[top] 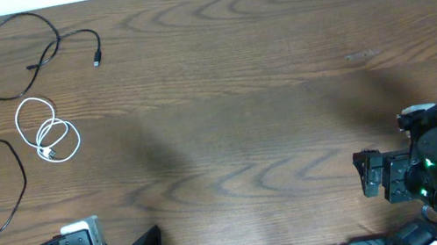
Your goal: Untangle cables
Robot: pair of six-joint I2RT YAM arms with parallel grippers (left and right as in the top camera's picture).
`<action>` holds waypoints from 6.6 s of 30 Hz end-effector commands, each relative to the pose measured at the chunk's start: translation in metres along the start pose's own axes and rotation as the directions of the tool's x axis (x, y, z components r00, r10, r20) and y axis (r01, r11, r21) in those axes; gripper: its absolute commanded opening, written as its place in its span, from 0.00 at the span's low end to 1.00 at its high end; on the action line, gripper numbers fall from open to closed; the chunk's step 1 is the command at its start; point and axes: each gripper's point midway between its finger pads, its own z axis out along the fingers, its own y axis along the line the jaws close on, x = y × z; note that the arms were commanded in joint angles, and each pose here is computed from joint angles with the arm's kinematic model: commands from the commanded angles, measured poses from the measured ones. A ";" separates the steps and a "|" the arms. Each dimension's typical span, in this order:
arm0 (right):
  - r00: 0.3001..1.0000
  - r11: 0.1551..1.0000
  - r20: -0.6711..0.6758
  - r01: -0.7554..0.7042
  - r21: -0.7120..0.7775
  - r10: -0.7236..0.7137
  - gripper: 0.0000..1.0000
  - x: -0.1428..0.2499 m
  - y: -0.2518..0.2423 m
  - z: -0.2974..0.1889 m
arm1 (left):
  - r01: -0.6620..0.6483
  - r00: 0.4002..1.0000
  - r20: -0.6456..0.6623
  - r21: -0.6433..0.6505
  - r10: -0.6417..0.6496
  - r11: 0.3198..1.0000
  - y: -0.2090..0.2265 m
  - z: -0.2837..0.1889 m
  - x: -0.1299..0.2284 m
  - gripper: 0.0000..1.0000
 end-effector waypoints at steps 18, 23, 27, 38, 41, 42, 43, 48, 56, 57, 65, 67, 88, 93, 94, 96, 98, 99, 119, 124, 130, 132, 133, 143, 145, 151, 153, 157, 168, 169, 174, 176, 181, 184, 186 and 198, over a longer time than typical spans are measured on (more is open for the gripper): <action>1.000 0.995 0.003 0.003 0.097 -0.003 0.99 0.003 -0.019 0.000 | 0.000 1.000 0.000 -0.005 0.000 1.000 0.001 0.000 0.001 0.98; 0.995 0.985 0.054 0.071 0.156 -0.081 0.99 -0.002 -0.032 0.010 | 0.000 1.000 0.000 -0.005 0.000 1.000 0.001 0.000 0.001 0.98; 0.983 0.984 0.149 0.086 0.153 -0.109 0.99 -0.010 -0.036 0.034 | 0.000 1.000 0.000 -0.005 0.000 1.000 0.001 0.000 0.001 0.98; 0.911 0.993 0.397 0.092 0.071 -0.113 0.99 -0.012 -0.045 0.084 | 0.000 1.000 0.000 -0.005 0.000 1.000 0.001 0.000 0.001 0.98; 0.892 0.995 0.442 0.080 0.058 -0.097 0.99 -0.010 -0.049 0.096 | 0.000 1.000 0.000 -0.005 0.000 1.000 0.001 0.000 0.001 0.98; 0.882 0.995 0.459 0.085 0.055 -0.101 0.99 -0.009 -0.050 0.100 | 0.000 1.000 0.000 -0.005 0.000 1.000 0.001 0.000 0.001 0.98; 0.874 0.995 0.475 0.083 0.055 -0.099 0.99 -0.008 -0.051 0.102 | 0.000 1.000 0.000 -0.005 0.000 1.000 0.001 0.000 0.001 0.98; 0.816 0.996 0.571 0.077 0.052 -0.093 0.99 -0.009 -0.056 0.111 | 0.000 1.000 0.000 -0.005 0.000 1.000 0.001 0.000 0.001 0.98; 0.697 0.996 0.712 0.087 0.035 -0.086 0.99 -0.019 -0.056 0.115 | 0.000 1.000 0.000 -0.005 0.000 1.000 0.001 0.000 0.001 0.98; 0.682 0.996 0.727 0.089 0.033 -0.085 0.99 -0.020 -0.055 0.113 | 0.000 1.000 0.000 -0.005 0.000 1.000 0.001 0.000 0.001 0.98; 0.580 0.994 0.809 0.090 0.056 -0.098 0.99 -0.040 -0.058 0.087 | 0.000 1.000 0.000 -0.005 0.000 1.000 0.001 0.000 0.001 0.98; 0.579 0.992 0.807 0.099 0.073 -0.117 0.99 -0.040 -0.060 0.087 | 0.000 1.000 0.000 -0.005 0.000 1.000 0.001 0.000 0.001 0.98; 0.667 0.983 0.722 0.130 0.129 -0.183 0.99 -0.022 -0.066 0.110 | 0.000 1.000 0.000 -0.005 0.000 1.000 0.001 0.000 0.001 0.98; 0.662 0.975 0.716 0.152 0.159 -0.220 0.99 -0.022 -0.067 0.110 | 0.000 1.000 0.000 -0.005 0.000 1.000 0.001 0.000 0.001 0.98; 0.661 0.974 0.715 0.156 0.164 -0.227 0.99 -0.022 -0.067 0.110 | 0.000 1.000 0.000 -0.005 0.000 1.000 0.001 0.000 0.001 0.98; 0.661 0.974 0.715 0.156 0.164 -0.227 0.99 -0.022 -0.067 0.110 | 0.000 1.000 0.000 -0.005 0.000 1.000 0.001 0.000 0.001 0.98; 0.661 0.974 0.715 0.156 0.164 -0.227 0.99 -0.022 -0.067 0.110 | 0.000 1.000 0.000 -0.005 0.000 1.000 0.001 0.000 0.001 0.98; 0.661 0.974 0.715 0.156 0.163 -0.226 0.99 -0.022 -0.067 0.110 | 0.000 1.000 0.000 -0.005 0.000 1.000 0.001 0.000 0.001 0.98; 0.666 0.981 0.721 0.125 0.147 -0.193 0.99 -0.022 -0.069 0.110 | 0.000 1.000 0.000 -0.005 0.000 1.000 0.001 0.000 0.001 0.98; 0.667 0.983 0.722 0.107 0.151 -0.183 0.99 -0.023 -0.073 0.109 | 0.000 1.000 0.000 -0.005 0.000 1.000 0.001 0.000 0.001 0.98; 0.666 0.982 0.722 0.109 0.155 -0.188 0.99 -0.023 -0.073 0.109 | 0.000 1.000 0.000 -0.005 0.000 1.000 0.001 0.000 0.001 0.98; 0.666 0.982 0.722 0.109 0.155 -0.188 0.99 -0.023 -0.073 0.109 | 0.000 1.000 0.000 -0.005 0.000 1.000 0.001 0.000 0.001 0.98; 0.665 0.982 0.722 0.109 0.155 -0.188 0.99 -0.023 -0.073 0.109 | 0.000 1.000 0.000 -0.005 0.000 1.000 0.001 0.000 0.001 0.98; 0.665 0.982 0.723 0.109 0.154 -0.187 0.99 -0.023 -0.073 0.109 | 0.000 1.000 0.000 -0.005 0.000 1.000 0.001 0.000 0.001 0.98; 0.665 0.982 0.723 0.109 0.154 -0.187 0.99 -0.023 -0.073 0.109 | 0.000 1.000 0.000 -0.005 0.000 1.000 0.001 0.000 0.001 0.98; 0.665 0.982 0.723 0.109 0.154 -0.187 0.99 -0.023 -0.073 0.109 | 0.000 1.000 0.000 -0.005 0.000 1.000 0.001 0.000 0.001 0.98; 0.665 0.982 0.723 0.109 0.154 -0.187 0.99 -0.023 -0.073 0.109 | 0.000 1.000 0.000 -0.005 0.000 1.000 0.001 0.000 0.001 0.98; 0.665 0.982 0.723 0.109 0.154 -0.187 0.99 -0.023 -0.073 0.109 | 0.000 1.000 0.000 -0.005 0.000 1.000 0.001 0.000 0.001 0.98; 0.665 0.982 0.723 0.109 0.154 -0.187 0.99 -0.023 -0.073 0.109 | 0.000 1.000 0.001 -0.012 0.000 1.000 0.003 0.001 0.001 0.98; 0.665 0.982 0.723 0.109 0.154 -0.187 0.99 -0.023 -0.073 0.109 | 0.000 1.000 0.001 -0.012 0.000 1.000 0.003 0.001 0.001 0.98; 0.665 0.982 0.723 0.109 0.154 -0.187 0.99 -0.023 -0.073 0.109 | -0.007 0.997 0.080 0.000 0.007 1.000 -0.001 -0.001 -0.015 0.98; 0.665 0.982 0.723 0.109 0.154 -0.187 0.99 -0.023 -0.073 0.109 | -0.055 0.993 0.105 0.017 0.053 0.998 -0.006 -0.002 -0.021 0.98; 0.665 0.982 0.723 0.109 0.154 -0.187 0.99 -0.023 -0.073 0.109 | -0.305 0.938 0.187 0.044 0.292 0.951 -0.018 0.010 -0.035 0.98; 0.665 0.982 0.723 0.109 0.154 -0.187 0.99 -0.023 -0.073 0.109 | -0.472 0.854 0.286 0.074 0.435 0.878 -0.032 0.023 -0.042 0.98; 0.665 0.982 0.723 0.109 0.154 -0.187 0.99 -0.023 -0.073 0.109 | -0.524 0.810 0.357 0.082 0.466 0.848 -0.039 0.032 -0.049 0.98; 0.665 0.982 0.723 0.109 0.154 -0.187 0.99 -0.023 -0.073 0.109 | -0.537 0.689 0.569 -0.017 0.450 0.844 -0.022 0.090 -0.061 0.98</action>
